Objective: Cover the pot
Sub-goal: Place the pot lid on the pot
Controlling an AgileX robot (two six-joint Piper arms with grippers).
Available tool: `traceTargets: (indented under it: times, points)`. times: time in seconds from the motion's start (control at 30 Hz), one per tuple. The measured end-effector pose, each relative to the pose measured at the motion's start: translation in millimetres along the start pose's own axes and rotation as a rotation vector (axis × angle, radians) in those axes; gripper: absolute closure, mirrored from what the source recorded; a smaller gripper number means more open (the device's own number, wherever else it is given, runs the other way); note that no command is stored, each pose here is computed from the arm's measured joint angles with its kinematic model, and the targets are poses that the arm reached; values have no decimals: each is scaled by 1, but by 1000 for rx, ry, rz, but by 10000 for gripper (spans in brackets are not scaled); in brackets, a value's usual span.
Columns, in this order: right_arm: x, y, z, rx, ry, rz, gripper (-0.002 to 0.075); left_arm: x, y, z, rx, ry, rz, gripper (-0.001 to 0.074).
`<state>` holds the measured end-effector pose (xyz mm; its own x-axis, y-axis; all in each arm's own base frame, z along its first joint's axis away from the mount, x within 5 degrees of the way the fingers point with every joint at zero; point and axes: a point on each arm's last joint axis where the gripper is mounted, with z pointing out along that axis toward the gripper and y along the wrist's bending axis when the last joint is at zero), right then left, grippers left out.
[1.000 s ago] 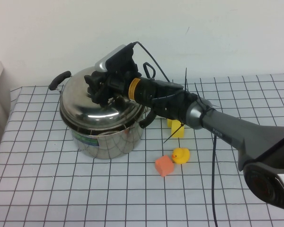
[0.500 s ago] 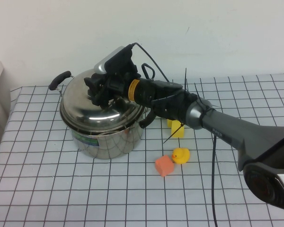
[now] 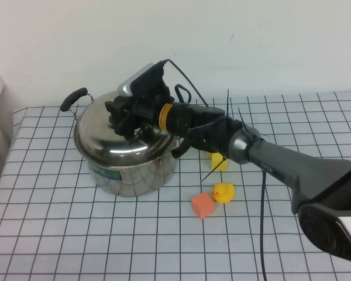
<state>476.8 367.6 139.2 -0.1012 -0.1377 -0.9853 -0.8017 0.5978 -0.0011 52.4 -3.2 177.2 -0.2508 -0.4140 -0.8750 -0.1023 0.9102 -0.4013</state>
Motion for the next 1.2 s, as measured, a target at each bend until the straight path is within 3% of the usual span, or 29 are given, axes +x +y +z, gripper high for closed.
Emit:
traceTargets:
  times: [0.53, 0.73, 0.9, 1.03, 1.2]
  points:
    - [3, 1, 1, -19, -6, 21, 384, 0, 0, 0, 0, 0, 0, 738]
    - [-1, 5, 0, -84, -41, 26, 176, 0, 0, 0, 0, 0, -4, 738]
    - [-23, -5, -10, -139, -100, 35, 151, 0, 0, 0, 0, 0, -4, 738]
    - [-68, -21, -32, -172, -156, 76, 238, 0, 0, 0, 0, 0, -4, 738]
    - [-128, -35, -75, -297, -181, -22, 586, 0, 0, 0, 0, 0, -4, 738]
